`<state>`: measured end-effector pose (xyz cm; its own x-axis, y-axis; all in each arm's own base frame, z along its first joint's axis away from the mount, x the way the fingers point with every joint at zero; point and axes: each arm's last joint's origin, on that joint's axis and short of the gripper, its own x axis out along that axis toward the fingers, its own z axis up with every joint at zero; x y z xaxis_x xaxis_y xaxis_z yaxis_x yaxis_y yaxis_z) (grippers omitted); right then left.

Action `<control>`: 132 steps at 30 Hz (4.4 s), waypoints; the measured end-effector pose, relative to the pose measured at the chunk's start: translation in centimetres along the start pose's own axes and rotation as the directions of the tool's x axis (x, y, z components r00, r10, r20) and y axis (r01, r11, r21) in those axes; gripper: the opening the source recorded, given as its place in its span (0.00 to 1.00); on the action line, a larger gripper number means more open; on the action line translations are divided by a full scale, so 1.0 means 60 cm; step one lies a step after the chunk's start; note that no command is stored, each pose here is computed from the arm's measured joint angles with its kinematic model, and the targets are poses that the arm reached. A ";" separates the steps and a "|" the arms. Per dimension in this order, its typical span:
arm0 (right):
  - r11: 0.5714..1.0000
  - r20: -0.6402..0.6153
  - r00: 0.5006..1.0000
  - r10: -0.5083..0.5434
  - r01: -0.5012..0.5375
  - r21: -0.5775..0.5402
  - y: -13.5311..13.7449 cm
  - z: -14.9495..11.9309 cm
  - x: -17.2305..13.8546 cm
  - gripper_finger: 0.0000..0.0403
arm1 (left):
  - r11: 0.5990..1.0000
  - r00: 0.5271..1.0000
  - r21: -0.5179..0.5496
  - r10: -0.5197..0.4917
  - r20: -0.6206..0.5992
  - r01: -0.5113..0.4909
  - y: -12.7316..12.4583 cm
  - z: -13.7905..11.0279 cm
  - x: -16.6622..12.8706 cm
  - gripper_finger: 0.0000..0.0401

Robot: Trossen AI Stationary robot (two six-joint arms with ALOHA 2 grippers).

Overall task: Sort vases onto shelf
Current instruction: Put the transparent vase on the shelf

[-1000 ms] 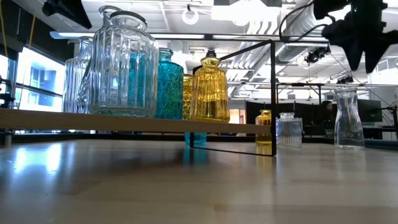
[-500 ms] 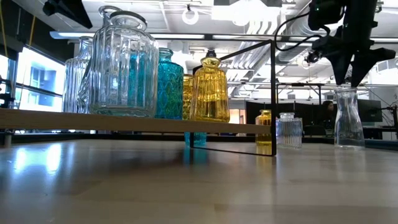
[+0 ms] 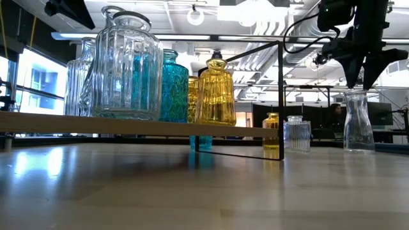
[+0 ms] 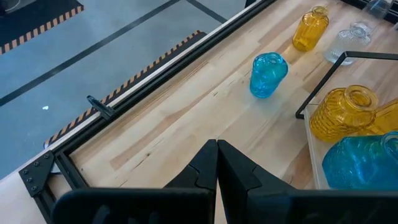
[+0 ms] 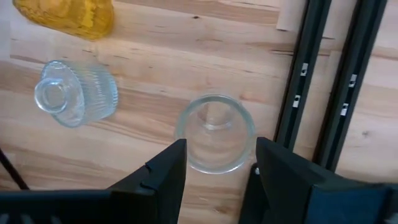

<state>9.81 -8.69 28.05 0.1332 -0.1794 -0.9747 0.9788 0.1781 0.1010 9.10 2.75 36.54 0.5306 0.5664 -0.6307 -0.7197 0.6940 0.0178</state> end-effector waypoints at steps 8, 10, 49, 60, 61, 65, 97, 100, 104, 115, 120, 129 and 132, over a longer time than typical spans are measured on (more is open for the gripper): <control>0.998 0.008 0.998 -0.059 0.059 0.014 -0.008 0.000 0.000 0.44 | 1.000 1.000 0.000 0.002 0.001 -0.002 0.000 0.000 0.000 0.00; 0.998 0.008 0.998 -0.062 0.062 0.019 -0.009 0.002 0.000 0.44 | 1.000 1.000 0.001 0.003 0.001 -0.003 0.000 0.000 0.000 0.00; 0.994 -0.045 0.994 -0.104 0.104 0.013 0.003 0.026 0.025 0.44 | 1.000 1.000 -0.018 0.003 0.002 -0.003 0.000 0.000 0.000 0.00; 0.996 -0.074 0.993 -0.093 0.093 -0.008 0.003 0.023 0.025 0.21 | 1.000 1.000 -0.018 0.003 0.002 -0.003 0.000 0.000 0.000 0.00; 0.996 -0.076 0.993 -0.090 0.090 -0.012 0.003 0.023 0.025 0.18 | 1.000 1.000 -0.018 0.003 0.002 -0.003 0.000 0.000 0.000 0.00; 0.997 -0.085 0.993 -0.080 0.079 -0.013 0.003 0.022 0.025 0.07 | 1.000 1.000 -0.018 0.002 0.002 -0.002 0.000 0.000 0.000 0.00; 1.000 -0.098 0.995 -0.017 0.014 -0.028 0.009 0.024 0.038 0.32 | 1.000 1.000 -0.018 0.002 0.001 -0.002 0.000 0.000 0.000 0.00; 1.000 -0.161 0.987 -0.010 0.007 -0.020 0.004 0.011 0.072 0.34 | 1.000 1.000 -0.018 0.002 0.002 -0.002 0.000 0.000 0.000 0.00; 0.999 -0.191 0.981 0.042 -0.042 0.005 0.006 -0.002 0.102 0.35 | 1.000 1.000 -0.018 0.002 0.002 -0.002 0.000 0.000 0.000 0.00; 0.999 -0.126 0.991 0.033 -0.037 -0.029 0.017 0.008 0.083 0.27 | 1.000 1.000 -0.018 0.002 0.002 -0.002 0.000 0.000 0.000 0.00; 0.998 -0.147 0.988 0.048 -0.055 -0.044 0.018 0.008 0.079 0.10 | 1.000 1.000 -0.018 0.002 0.002 -0.002 0.000 0.000 0.000 0.00; 0.995 -0.205 0.975 0.088 -0.096 -0.030 0.021 0.001 0.078 0.04 | 1.000 1.000 -0.011 0.003 0.002 -0.003 0.000 0.000 0.000 0.00; 0.992 -0.223 0.969 0.103 -0.115 -0.043 0.027 -0.004 0.073 0.01 | 1.000 1.000 -0.021 0.001 0.004 -0.001 0.001 0.001 -0.002 0.00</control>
<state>11.97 -8.97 23.91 0.1952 0.0605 -0.9789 0.9492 0.2395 0.2041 9.00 2.74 36.65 0.5318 0.5690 -0.6273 -0.7294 0.6840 0.0021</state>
